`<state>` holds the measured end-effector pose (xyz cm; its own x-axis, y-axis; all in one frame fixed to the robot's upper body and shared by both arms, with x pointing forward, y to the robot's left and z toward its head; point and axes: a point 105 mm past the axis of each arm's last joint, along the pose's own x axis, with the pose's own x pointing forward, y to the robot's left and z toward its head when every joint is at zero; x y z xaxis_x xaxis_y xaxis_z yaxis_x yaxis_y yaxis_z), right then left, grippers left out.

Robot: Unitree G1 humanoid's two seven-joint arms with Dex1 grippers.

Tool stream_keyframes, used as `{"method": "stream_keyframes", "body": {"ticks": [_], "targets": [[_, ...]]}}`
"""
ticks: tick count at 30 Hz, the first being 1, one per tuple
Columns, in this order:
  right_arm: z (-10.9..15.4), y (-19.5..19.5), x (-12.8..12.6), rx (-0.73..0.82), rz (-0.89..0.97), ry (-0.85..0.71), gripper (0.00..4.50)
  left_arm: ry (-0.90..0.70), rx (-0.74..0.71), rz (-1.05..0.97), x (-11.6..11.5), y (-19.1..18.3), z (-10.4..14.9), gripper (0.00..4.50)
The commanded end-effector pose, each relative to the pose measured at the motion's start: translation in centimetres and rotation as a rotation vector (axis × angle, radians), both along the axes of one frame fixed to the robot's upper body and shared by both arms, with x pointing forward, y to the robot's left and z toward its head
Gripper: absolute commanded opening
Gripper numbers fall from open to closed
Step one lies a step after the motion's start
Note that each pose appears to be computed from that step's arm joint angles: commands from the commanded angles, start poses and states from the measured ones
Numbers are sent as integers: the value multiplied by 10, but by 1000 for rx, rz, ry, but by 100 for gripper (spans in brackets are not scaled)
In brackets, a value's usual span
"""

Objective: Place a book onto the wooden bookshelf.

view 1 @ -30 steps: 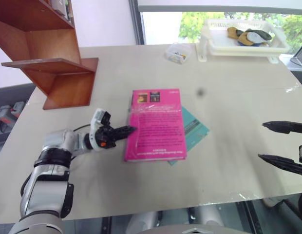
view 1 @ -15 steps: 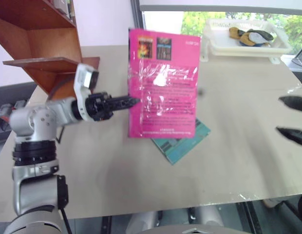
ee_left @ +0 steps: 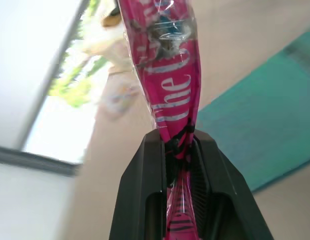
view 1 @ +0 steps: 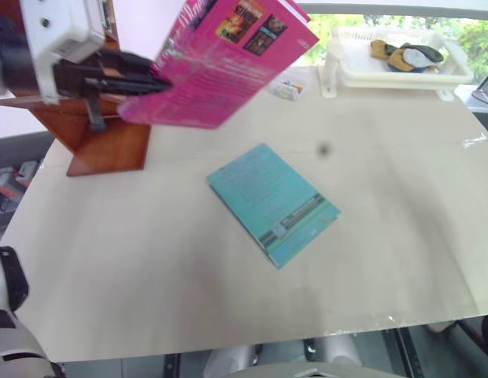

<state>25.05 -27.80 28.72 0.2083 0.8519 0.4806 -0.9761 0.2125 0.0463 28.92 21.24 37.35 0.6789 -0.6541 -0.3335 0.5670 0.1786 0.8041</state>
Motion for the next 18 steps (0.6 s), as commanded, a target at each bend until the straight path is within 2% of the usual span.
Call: {"method": "stream_keyframes", "body": {"ticks": [1,9,18], "targets": [[11,-5,-4,1,47,-50,450,-149,65,29,-15,8,25,16],[19,-1,12,25,79,-42,450,-212,299,263,-19,65,26,16],[21,4,18,35,108,-36,450,-248,411,412,-20,110,28,16]]}}
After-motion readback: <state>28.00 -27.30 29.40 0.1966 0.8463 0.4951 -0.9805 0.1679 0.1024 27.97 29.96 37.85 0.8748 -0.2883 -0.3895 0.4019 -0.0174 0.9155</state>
